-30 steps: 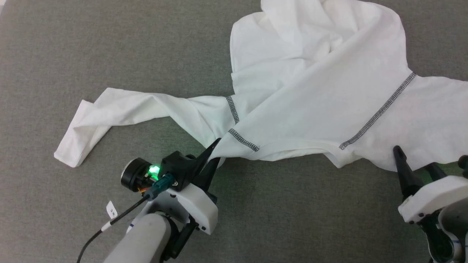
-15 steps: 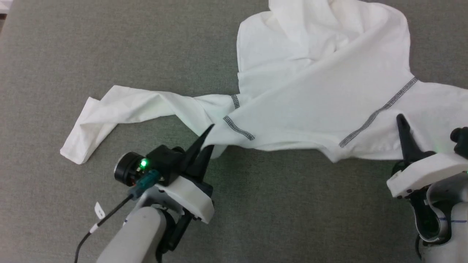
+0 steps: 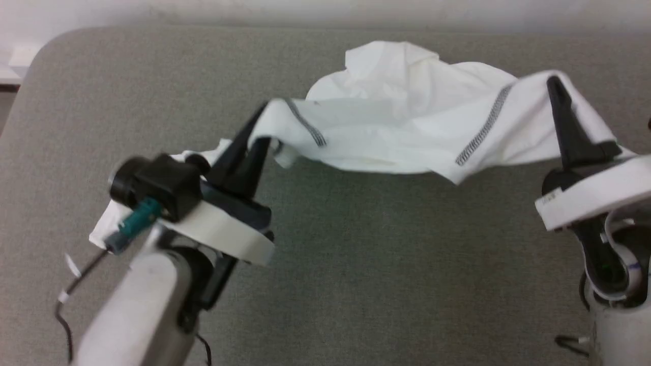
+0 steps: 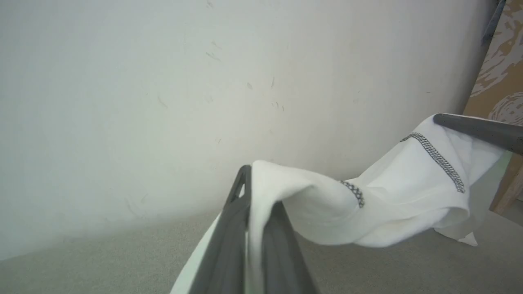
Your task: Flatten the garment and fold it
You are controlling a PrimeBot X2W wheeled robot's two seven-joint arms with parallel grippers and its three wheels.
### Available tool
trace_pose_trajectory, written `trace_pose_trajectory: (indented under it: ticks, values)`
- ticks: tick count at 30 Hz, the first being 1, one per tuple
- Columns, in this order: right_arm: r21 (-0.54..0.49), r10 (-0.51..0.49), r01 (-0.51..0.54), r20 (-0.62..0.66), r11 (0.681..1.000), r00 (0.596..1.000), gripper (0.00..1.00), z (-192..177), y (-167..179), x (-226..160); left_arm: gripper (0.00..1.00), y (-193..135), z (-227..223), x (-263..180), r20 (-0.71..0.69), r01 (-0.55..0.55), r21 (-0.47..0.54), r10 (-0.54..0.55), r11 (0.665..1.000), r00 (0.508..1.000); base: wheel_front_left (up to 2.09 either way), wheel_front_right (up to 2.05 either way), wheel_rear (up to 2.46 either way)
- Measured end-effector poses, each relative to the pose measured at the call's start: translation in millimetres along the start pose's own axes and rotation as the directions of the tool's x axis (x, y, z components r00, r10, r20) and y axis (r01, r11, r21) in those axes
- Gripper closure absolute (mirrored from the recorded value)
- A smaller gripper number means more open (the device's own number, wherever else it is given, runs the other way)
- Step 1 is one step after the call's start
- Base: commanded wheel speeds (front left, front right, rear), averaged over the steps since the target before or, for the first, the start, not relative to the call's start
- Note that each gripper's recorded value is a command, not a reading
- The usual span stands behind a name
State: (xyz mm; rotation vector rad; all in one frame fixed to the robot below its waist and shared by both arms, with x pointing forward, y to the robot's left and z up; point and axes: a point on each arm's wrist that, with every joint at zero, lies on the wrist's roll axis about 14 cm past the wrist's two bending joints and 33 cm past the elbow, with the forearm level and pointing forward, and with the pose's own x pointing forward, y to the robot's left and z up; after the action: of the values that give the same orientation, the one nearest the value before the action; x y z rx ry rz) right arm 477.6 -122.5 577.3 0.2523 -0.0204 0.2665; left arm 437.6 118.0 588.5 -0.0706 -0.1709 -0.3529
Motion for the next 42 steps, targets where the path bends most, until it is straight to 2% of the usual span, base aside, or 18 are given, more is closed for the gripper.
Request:
trace_pose_trajectory:
  ticks: [10, 14, 18, 22, 26, 32, 36, 42]
  values:
    - [-0.145, 0.127, -0.094, 0.234, 0.985, 0.964, 1.00, 138.6, 50.7, 2.8, 1.00, 1.8, 143.6, 32.2, 0.238, 0.027, 0.169, -0.068, 0.985, 0.969, 0.00, 0.00, 0.00]
    - [-0.182, 0.155, -0.107, 0.274, 0.978, 0.949, 1.00, 176.7, 63.6, 1.2, 1.00, -2.8, 188.1, 40.9, 0.296, 0.037, 0.164, -0.085, 0.986, 0.952, 0.00, 0.00, 0.00]
    - [-0.203, 0.170, -0.113, 0.289, 0.973, 0.942, 1.00, 202.9, 71.3, 3.2, 1.00, -2.2, 211.8, 52.3, 0.294, 0.035, 0.187, -0.090, 0.982, 0.952, 0.00, 0.00, 0.00]
    - [-0.179, 0.153, -0.109, 0.258, 0.978, 0.954, 1.00, 212.4, 64.8, 14.5, 1.00, 3.8, 215.7, 66.4, 0.241, 0.038, 0.192, -0.085, 0.981, 0.967, 0.00, 0.00, 0.00]
    - [-0.160, 0.108, -0.076, 0.204, 0.984, 0.973, 1.00, 209.3, 49.3, 33.4, 1.00, 14.1, 199.4, 84.9, 0.153, 0.041, 0.191, -0.071, 0.981, 0.986, 0.00, 0.00, 0.00]
    - [-0.193, 0.024, 0.002, 0.130, 0.981, 0.991, 1.00, 194.0, 24.5, 76.3, 1.00, 38.8, 175.6, 124.3, 0.084, 0.002, 0.178, -0.017, 0.984, 0.996, 0.00, 0.00, 0.00]
    - [-0.243, -0.021, 0.069, 0.197, 0.968, 0.980, 1.00, 211.7, 10.8, 109.5, 1.00, 56.3, 189.5, 159.0, 0.149, -0.047, 0.231, 0.012, 0.972, 0.989, 0.00, 0.00, 0.00]
    - [-0.327, -0.059, 0.159, 0.296, 0.932, 0.953, 1.00, 224.3, -7.2, 163.6, 1.00, 76.7, 209.2, 204.5, 0.341, -0.130, 0.293, 0.023, 0.947, 0.940, 0.00, 0.00, 0.00]
